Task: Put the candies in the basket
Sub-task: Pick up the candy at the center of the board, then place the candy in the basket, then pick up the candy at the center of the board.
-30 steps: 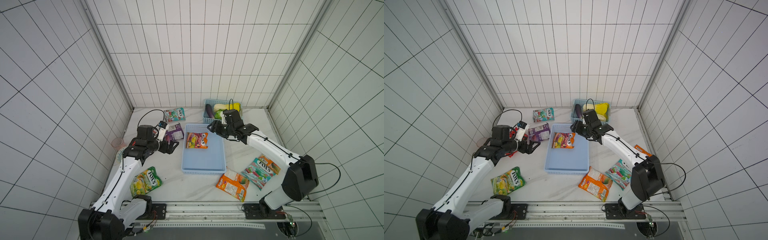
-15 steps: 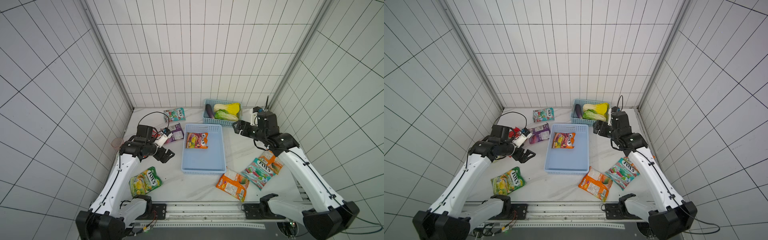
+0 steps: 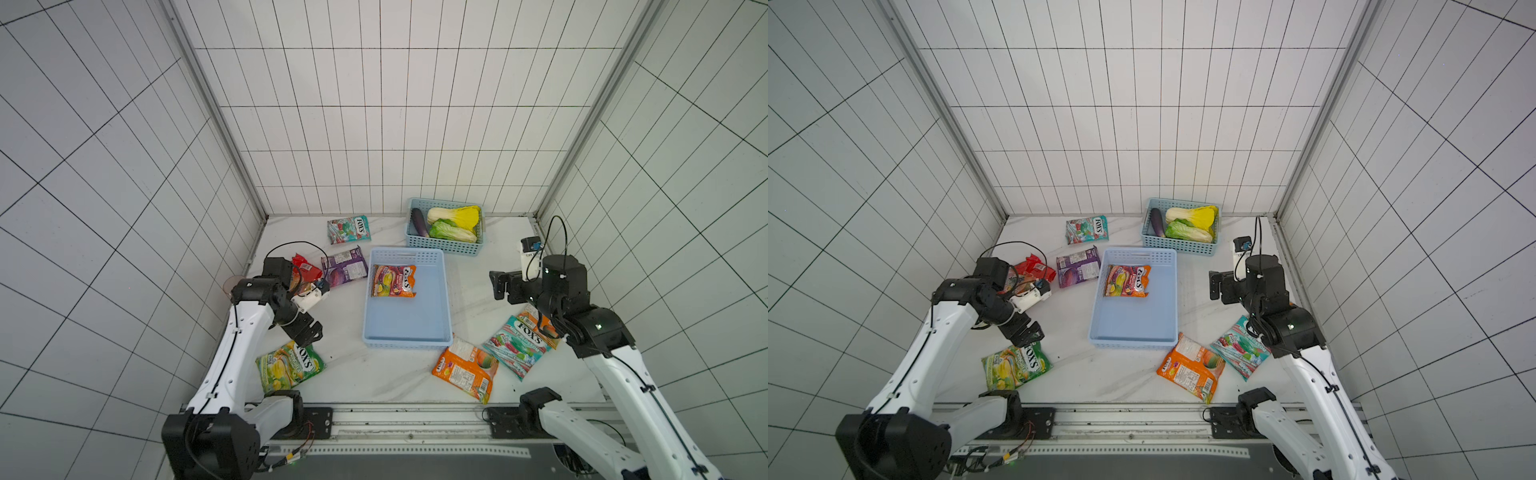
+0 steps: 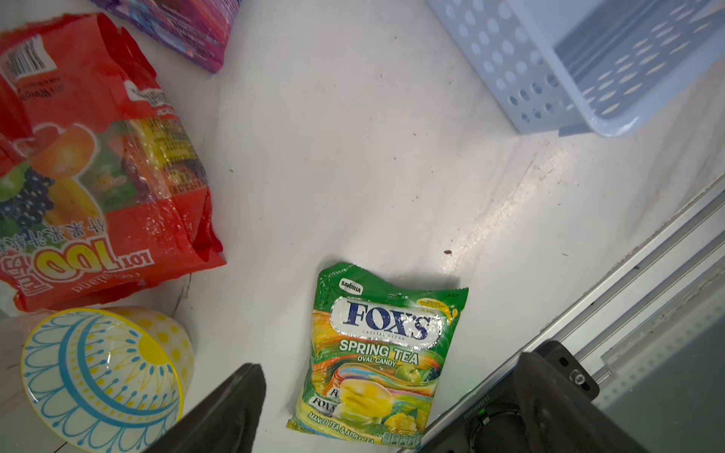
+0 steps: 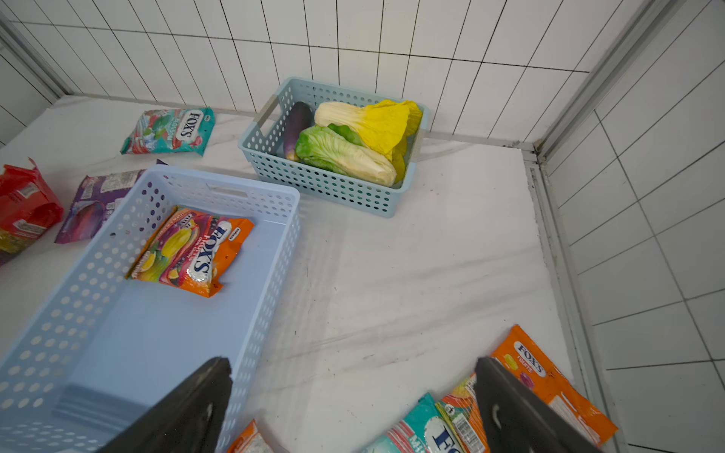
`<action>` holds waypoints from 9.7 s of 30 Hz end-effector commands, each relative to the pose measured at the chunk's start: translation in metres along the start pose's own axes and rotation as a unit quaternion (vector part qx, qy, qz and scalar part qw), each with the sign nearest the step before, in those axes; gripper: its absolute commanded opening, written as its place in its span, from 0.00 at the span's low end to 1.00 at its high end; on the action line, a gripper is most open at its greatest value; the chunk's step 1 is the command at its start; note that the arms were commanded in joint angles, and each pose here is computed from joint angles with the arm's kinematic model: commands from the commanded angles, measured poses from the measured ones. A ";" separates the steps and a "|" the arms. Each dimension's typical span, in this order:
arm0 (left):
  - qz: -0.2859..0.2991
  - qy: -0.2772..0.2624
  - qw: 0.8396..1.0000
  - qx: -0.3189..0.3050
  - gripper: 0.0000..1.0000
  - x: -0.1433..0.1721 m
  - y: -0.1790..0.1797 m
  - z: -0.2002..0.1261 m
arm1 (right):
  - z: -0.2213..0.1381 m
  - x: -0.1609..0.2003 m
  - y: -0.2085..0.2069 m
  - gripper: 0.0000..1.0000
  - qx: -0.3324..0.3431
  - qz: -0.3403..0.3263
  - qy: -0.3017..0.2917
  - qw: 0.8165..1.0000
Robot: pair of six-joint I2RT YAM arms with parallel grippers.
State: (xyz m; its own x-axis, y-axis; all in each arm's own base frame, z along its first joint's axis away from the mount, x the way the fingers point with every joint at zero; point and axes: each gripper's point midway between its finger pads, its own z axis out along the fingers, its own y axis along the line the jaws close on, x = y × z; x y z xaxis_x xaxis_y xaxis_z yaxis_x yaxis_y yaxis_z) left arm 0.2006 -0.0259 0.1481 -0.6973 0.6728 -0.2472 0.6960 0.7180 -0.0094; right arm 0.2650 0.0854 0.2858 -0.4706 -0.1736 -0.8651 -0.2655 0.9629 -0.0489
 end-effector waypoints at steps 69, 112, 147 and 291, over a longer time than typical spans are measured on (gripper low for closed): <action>0.171 -0.034 0.984 -0.036 0.00 -0.033 0.053 0.025 | -0.010 0.028 -0.021 0.99 0.077 -0.053 -0.141 0.986; 0.435 -0.076 0.896 -0.050 0.00 -0.252 -0.108 0.056 | -0.012 0.033 -0.023 0.99 0.084 -0.049 -0.141 0.985; 0.402 -0.047 0.915 0.009 0.48 -0.217 -0.146 0.109 | -0.014 0.033 -0.025 0.99 0.090 -0.045 -0.147 0.984; -0.193 -0.391 0.896 -0.082 0.98 -0.167 0.039 -0.081 | 0.142 0.025 -0.070 0.00 0.175 0.071 0.171 0.967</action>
State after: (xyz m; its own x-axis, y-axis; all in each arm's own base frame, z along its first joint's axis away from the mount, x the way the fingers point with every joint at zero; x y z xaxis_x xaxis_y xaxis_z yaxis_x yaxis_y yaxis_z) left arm 0.3273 -0.0955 0.2647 -0.5172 0.0811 -0.8520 0.3505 0.9283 -0.1243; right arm 0.3829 0.0312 0.1590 -0.8051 0.0310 -0.5924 0.1544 0.9752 -0.1588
